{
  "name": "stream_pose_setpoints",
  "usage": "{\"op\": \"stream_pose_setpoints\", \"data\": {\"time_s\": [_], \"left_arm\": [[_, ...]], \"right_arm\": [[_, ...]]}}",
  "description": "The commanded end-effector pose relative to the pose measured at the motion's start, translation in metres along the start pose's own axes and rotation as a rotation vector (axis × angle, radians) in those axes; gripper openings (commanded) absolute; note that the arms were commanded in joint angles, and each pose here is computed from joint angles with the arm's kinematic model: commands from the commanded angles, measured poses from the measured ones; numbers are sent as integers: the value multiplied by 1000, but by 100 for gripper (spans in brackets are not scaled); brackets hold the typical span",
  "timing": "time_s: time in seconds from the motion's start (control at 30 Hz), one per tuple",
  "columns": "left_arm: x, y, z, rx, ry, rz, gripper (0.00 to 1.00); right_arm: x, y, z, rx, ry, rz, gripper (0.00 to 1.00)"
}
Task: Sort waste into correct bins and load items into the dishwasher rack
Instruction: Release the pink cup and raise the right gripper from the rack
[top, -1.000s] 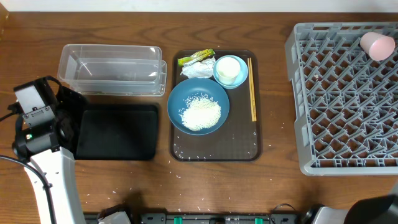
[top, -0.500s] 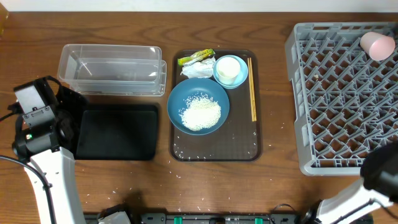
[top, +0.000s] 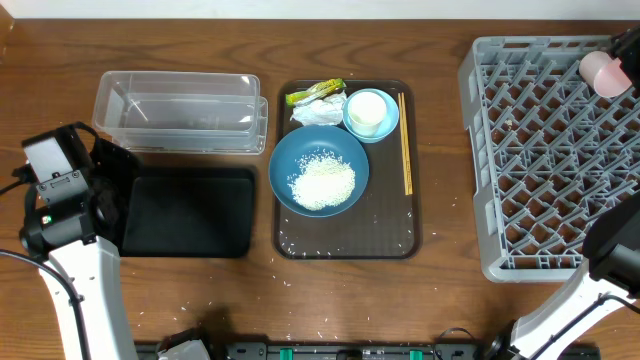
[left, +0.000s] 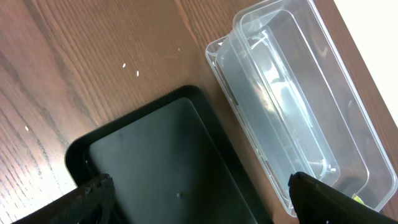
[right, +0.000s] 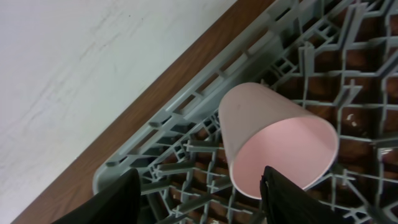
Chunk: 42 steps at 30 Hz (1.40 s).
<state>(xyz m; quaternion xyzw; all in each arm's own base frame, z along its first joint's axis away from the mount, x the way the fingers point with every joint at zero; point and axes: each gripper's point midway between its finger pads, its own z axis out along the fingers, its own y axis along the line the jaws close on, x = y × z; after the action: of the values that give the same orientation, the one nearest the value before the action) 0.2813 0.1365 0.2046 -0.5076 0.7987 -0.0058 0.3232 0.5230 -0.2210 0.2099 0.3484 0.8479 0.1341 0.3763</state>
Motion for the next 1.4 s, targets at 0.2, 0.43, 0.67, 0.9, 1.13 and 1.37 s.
{"op": "stream_pose_setpoints", "data": {"time_s": [0.2, 0.43, 0.67, 0.9, 1.13, 1.37], "left_arm": [[-9, -1, -6, 1, -29, -11, 92], [-9, -1, -6, 1, -29, -11, 92], [-9, -1, -6, 1, -29, -11, 92], [-9, -1, -6, 1, -29, -11, 92], [-9, -1, -6, 1, -29, -11, 92], [-9, -1, -6, 1, -29, -11, 92]], "right_arm": [[17, -27, 41, 57, 60, -8, 60], [22, -32, 55, 58, 73, -6, 50], [20, -31, 55, 54, 65, -4, 38], [22, -22, 53, 1, 80, -4, 33], [19, -26, 51, 5, 74, 32, 24], [11, -29, 40, -44, 76, 72, 18]]}}
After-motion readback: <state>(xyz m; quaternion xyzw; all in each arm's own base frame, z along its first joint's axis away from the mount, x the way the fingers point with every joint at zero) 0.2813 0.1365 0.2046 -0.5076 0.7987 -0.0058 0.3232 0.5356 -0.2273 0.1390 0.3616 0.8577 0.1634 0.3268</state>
